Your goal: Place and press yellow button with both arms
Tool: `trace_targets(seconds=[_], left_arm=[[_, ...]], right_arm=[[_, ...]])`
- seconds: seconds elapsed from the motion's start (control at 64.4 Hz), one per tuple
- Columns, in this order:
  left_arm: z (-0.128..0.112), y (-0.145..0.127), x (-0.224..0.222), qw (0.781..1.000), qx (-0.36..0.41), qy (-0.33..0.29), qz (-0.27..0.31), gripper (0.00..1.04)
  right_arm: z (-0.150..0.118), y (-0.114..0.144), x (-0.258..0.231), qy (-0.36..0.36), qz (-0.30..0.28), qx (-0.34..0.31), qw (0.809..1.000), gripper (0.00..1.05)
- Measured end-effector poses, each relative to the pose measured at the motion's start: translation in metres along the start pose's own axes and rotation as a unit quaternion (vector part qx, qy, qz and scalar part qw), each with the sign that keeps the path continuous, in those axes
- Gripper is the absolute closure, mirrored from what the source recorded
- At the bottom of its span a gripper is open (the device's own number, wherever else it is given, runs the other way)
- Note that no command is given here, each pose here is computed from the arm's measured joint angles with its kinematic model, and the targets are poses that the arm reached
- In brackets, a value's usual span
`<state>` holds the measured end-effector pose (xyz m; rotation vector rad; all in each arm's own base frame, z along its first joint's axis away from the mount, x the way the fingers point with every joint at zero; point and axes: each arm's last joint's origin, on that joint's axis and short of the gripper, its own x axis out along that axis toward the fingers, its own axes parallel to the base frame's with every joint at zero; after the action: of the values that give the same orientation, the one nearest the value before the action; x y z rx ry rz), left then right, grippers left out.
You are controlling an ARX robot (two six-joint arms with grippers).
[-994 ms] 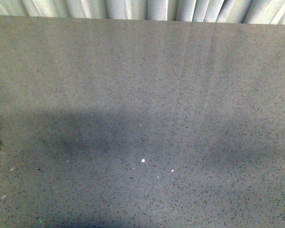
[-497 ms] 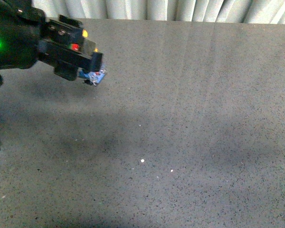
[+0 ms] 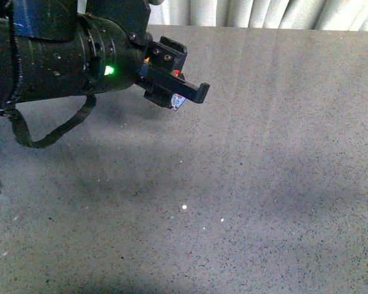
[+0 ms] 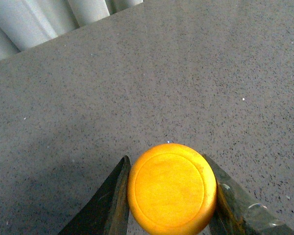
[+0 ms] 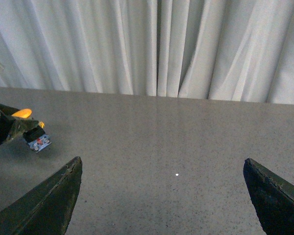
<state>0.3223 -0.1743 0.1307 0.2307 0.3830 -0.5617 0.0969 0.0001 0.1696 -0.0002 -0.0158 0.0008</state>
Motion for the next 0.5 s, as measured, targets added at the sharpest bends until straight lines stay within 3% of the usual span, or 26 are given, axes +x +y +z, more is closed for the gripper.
trace_targets(seconds=[0.497], left_arm=[[0.006, -0.014, 0.024, 1.0, 0.017, -0.015, -0.003, 0.71]], right_arm=[[0.0, 0.0, 0.0, 0.0, 0.0, 0.0, 1.0, 0.09]])
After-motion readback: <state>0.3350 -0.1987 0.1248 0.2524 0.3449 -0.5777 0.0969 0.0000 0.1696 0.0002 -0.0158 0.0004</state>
